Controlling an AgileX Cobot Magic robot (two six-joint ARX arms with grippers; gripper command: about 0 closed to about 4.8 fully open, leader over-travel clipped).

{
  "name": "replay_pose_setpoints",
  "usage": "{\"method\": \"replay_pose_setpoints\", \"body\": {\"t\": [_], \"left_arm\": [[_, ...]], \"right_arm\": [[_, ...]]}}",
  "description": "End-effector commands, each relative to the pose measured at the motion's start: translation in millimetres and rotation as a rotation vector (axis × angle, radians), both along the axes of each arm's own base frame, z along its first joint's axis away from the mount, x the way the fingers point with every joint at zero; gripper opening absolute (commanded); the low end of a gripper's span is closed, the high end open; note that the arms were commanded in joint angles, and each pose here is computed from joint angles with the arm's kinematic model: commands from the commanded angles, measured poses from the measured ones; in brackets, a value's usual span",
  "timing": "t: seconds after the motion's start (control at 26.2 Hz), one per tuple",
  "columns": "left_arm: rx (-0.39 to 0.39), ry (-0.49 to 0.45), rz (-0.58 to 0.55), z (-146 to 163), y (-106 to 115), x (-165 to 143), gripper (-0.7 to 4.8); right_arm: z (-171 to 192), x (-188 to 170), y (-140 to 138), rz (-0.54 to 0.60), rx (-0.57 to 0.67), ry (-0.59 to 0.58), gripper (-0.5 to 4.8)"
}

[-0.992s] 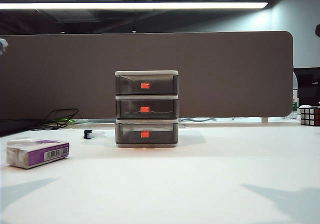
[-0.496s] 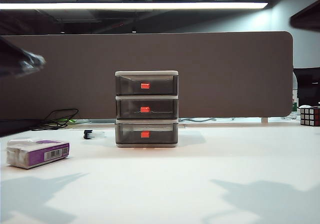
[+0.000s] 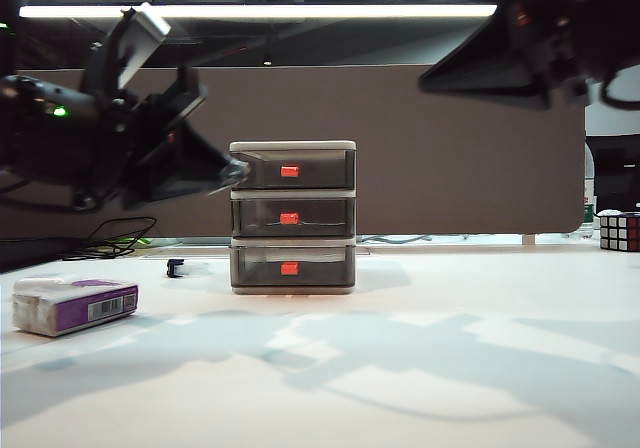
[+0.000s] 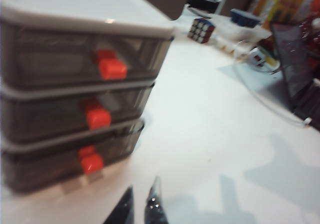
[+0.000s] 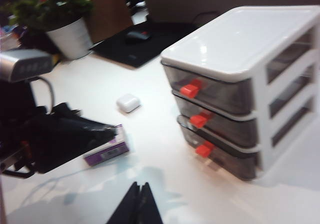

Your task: Open the second layer of the drawer on the table, pick up a pack of napkins on the table and put it in, and finally close the drawer.

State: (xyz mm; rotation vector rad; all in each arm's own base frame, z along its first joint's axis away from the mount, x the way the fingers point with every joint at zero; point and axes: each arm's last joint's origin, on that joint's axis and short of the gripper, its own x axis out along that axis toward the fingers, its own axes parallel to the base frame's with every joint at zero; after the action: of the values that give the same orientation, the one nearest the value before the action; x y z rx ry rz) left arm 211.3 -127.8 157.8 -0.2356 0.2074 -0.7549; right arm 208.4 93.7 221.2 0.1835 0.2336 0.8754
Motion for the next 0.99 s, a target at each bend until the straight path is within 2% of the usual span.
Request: {"method": "replay_pose_setpoints", "body": {"t": [0.04,0.15,0.19,0.23,0.31,0.57,0.61,0.72,0.99], "left_arm": [[-0.076,-0.066,-0.099,14.5,-11.2,14.4,0.21],[-0.144,-0.013,-0.105,21.9,-17.2,23.9,0.22],[-0.136,-0.002,-0.100,21.4,-18.0,25.5,0.22],[-0.101,0.024,-0.032,19.2,-19.1,30.1,0.22],[-0.032,0.019,0.046,15.1,-27.0,30.5,0.27],[0.211,-0.150,0.256,8.8,-72.8,14.0,0.35],[0.233,-0.157,0.283,7.0,-78.6,13.3,0.55],[0.256,-0.159,0.337,-3.6,-98.3,17.2,2.20],[0.252,-0.122,0.524,-16.0,-106.1,29.2,2.21]], "right_arm": [[0.8,15.8,8.3,0.088,-0.001,0.001,-0.05],[-1.8,22.8,11.5,0.122,-0.014,0.005,-0.05],[-2.1,23.0,11.5,0.123,-0.019,-0.001,-0.05],[-1.9,23.0,11.5,0.124,-0.027,-0.015,-0.05],[-1.0,23.2,11.6,0.123,-0.026,-0.028,-0.05],[2.6,26.7,12.2,0.099,-0.033,-0.082,-0.05],[2.3,27.5,12.2,0.092,-0.035,-0.081,-0.05],[-2.6,30.0,13.1,0.092,-0.055,-0.079,-0.05],[-16.3,35.9,15.5,0.104,-0.075,-0.036,-0.05]]}}
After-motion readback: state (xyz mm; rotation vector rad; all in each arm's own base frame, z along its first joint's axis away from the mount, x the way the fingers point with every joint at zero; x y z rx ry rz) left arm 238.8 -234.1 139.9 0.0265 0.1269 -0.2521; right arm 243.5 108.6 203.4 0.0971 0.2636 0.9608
